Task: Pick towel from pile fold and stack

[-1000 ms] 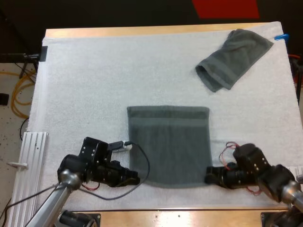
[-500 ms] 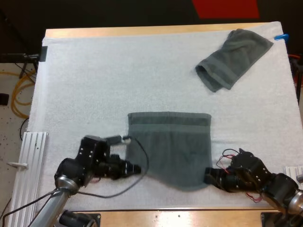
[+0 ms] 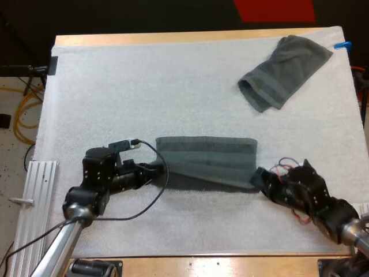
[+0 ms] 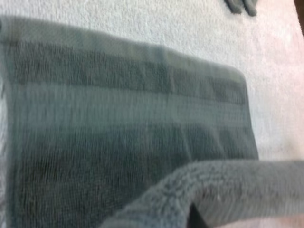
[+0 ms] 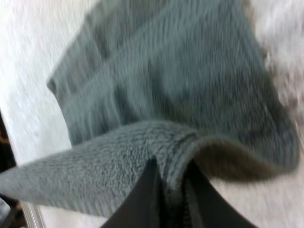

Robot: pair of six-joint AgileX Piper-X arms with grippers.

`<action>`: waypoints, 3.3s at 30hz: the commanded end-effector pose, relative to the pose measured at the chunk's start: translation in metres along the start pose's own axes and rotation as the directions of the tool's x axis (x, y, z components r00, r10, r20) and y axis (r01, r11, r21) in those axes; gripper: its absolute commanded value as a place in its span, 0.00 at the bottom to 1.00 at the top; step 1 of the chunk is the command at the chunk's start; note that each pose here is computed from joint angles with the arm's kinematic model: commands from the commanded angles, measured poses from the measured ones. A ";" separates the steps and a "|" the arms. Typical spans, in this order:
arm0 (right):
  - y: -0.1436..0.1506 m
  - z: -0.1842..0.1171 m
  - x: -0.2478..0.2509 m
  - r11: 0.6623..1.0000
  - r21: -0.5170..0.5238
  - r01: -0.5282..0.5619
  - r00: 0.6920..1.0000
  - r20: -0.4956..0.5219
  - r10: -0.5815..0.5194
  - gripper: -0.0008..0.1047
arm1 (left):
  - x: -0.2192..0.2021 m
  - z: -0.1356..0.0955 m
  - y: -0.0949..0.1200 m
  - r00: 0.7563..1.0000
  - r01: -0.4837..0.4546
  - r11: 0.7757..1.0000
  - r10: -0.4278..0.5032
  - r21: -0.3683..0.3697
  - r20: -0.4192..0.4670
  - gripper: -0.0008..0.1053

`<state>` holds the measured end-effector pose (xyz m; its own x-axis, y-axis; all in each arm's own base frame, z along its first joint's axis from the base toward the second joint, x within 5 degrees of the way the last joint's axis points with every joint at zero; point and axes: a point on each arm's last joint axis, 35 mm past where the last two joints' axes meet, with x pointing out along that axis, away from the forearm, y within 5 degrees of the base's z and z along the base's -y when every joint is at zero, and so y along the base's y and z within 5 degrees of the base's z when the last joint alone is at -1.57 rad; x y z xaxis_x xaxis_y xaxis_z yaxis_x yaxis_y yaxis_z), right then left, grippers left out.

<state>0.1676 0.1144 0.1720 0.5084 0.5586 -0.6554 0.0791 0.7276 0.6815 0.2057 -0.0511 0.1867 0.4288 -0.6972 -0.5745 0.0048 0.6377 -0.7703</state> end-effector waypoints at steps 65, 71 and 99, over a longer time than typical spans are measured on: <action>0.007 0.063 0.068 0.952 -0.280 -0.124 0.962 0.200 0.185 0.73 | 0.054 0.044 0.021 0.978 0.150 0.967 -0.176 0.204 0.112 0.56; 0.039 0.085 0.052 0.897 -0.431 -0.093 0.950 0.232 0.210 0.73 | 0.040 0.058 -0.006 0.953 0.243 0.924 -0.284 0.294 0.108 0.56; 0.082 0.070 -0.108 0.737 -0.614 0.283 0.958 0.211 -0.192 0.73 | -0.117 0.014 -0.118 0.980 -0.155 0.856 0.071 0.492 0.186 0.72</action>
<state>0.1805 0.0877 0.3183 0.6482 0.3216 -0.6902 -0.3354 0.9344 0.1204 0.1745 -0.0418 0.3527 0.6280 -0.5891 -0.5085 0.4188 0.8066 -0.4172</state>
